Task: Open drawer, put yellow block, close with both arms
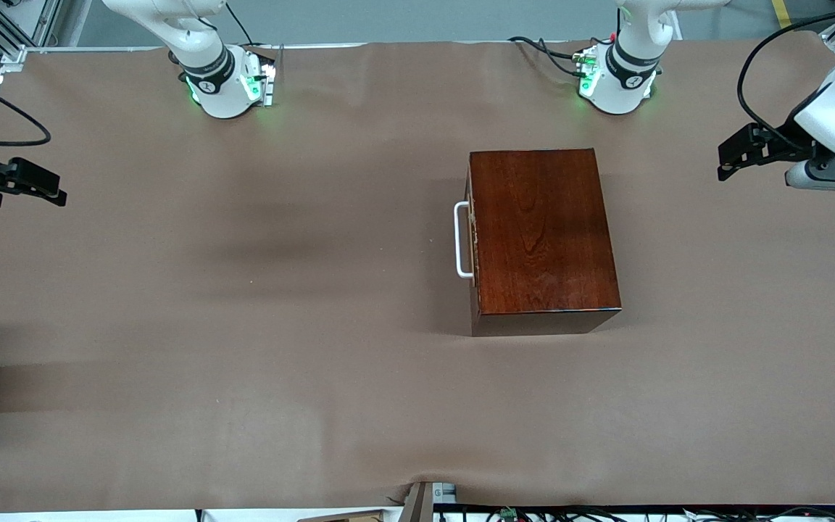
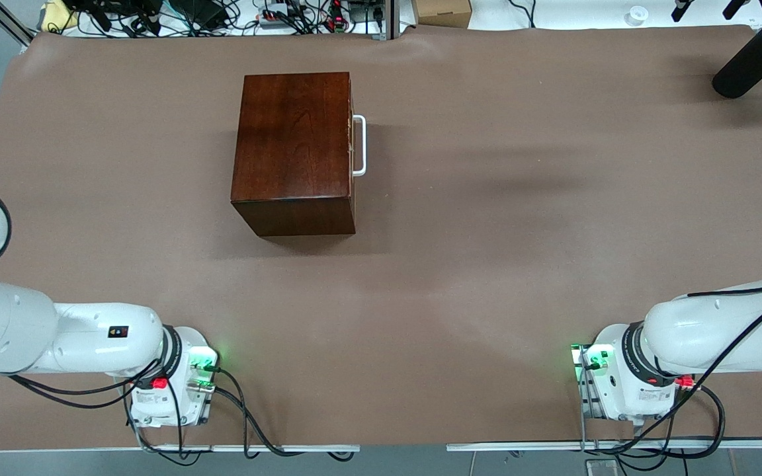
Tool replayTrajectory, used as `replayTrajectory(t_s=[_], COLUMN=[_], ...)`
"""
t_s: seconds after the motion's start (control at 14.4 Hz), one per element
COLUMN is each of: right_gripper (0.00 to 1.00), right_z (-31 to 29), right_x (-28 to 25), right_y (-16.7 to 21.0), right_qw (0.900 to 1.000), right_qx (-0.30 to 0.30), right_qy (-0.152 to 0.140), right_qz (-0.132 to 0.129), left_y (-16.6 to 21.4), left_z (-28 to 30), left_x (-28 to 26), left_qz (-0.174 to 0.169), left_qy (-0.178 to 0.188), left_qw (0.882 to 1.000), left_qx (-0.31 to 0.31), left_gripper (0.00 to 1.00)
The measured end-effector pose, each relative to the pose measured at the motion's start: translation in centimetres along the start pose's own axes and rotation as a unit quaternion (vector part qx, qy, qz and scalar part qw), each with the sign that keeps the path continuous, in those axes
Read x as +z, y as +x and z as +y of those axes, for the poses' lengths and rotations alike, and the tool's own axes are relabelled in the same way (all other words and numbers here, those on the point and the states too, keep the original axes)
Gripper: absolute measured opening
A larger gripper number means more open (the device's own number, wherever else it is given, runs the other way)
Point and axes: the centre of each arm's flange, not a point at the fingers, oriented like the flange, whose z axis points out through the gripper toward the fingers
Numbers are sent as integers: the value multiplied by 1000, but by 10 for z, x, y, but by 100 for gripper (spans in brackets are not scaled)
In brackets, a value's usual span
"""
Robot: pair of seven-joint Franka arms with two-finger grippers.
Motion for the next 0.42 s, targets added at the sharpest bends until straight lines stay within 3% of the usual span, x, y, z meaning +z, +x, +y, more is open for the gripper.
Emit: replayTrajectory(t_s=[0.42], right_gripper=[100], right_z=[0], right_x=[0], right_y=[0], right_qw=[1000], right_qx=[0], right_qy=[0], right_qz=[0], left_y=[-2], left_z=[-3], left_x=[0], left_qz=[-7], left_qy=[0], left_qw=[1000], left_qx=[1], left_gripper=[100])
